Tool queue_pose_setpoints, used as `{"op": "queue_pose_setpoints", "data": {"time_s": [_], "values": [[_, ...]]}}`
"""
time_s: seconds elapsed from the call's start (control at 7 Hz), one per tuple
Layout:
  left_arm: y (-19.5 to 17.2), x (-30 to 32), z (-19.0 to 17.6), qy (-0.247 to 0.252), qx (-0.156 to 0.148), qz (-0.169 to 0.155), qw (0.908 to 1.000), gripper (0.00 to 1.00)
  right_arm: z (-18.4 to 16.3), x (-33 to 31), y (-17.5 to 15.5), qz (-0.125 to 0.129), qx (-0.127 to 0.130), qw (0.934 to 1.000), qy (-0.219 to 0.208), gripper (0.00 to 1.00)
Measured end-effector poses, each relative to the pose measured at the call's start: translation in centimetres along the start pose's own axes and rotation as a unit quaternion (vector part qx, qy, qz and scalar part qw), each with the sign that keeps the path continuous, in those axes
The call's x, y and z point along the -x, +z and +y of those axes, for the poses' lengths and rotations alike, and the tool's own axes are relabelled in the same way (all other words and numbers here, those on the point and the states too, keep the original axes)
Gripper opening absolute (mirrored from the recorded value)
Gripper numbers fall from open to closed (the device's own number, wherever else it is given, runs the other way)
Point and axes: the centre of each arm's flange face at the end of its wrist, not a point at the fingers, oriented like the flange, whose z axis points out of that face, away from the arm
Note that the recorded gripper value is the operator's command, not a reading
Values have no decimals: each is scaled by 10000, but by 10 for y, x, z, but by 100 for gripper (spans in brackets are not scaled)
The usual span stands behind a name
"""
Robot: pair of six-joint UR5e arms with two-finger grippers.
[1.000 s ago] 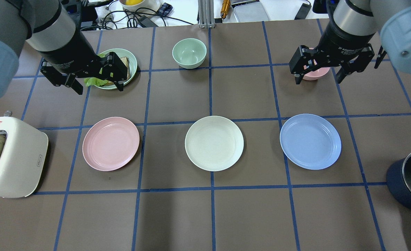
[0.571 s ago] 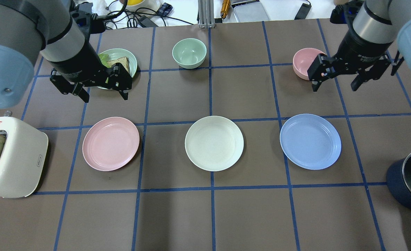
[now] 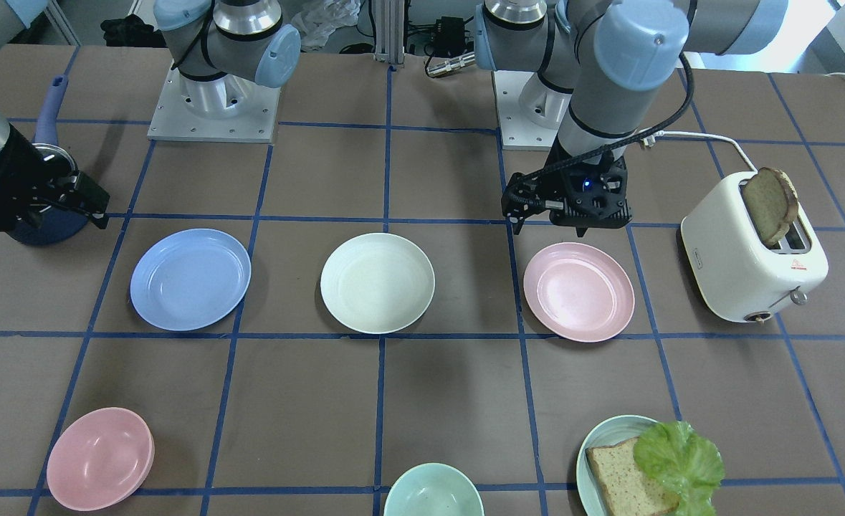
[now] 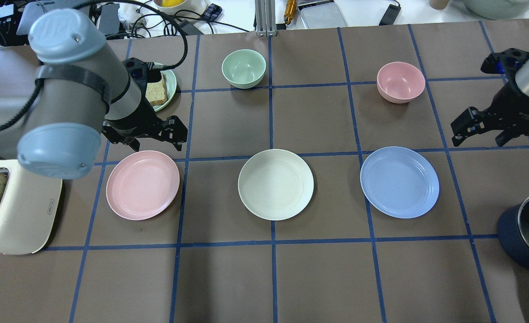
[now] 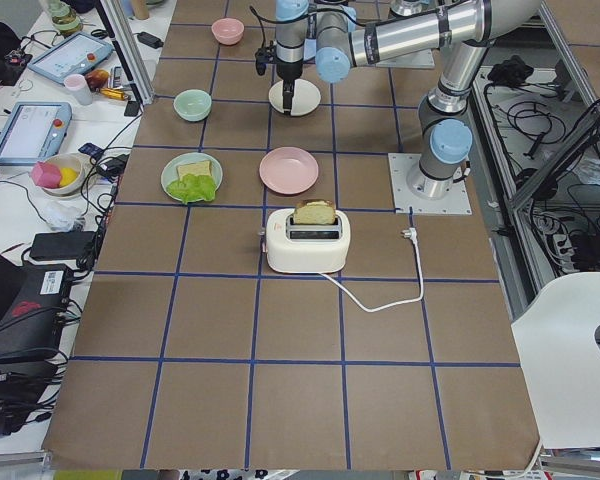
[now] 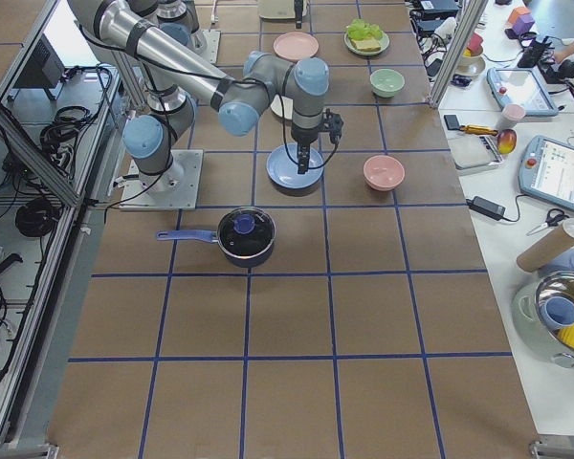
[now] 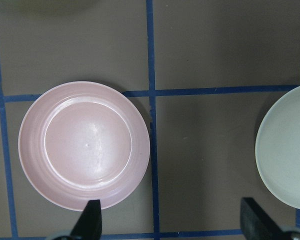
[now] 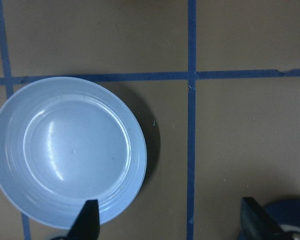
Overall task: Stack three plates with pink and blue
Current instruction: 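Lower the left gripper to the pink plate while the right lowers to the blue plate, then grip the pink plate rim with the left gripper while the right grips the blue plate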
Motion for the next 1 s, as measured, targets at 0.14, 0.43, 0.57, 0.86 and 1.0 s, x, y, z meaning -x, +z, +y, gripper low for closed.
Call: {"op": "queue_pose_setpoints", "data": {"time_s": [0.14, 0.43, 0.57, 0.86, 1.0], "values": [[27, 0, 3, 111, -15, -11, 9999, 79, 2, -4, 31, -73, 26, 10000, -37, 100], [64, 1, 4, 287, 4, -45, 9996, 62, -3, -5, 83, -389, 308, 9988, -57, 99], [77, 1, 3, 346, 95, -54, 9993, 58, -7, -4, 102, -598, 411, 9974, -34, 88], [98, 2, 1, 365, 278, -55, 9989, 57, -8, -1, 117, -782, 522, 9956, -21, 86], [105, 2, -1, 367, 337, -88, 9987, 56, -9, -1, 123, -821, 572, 9950, -22, 78]]}}
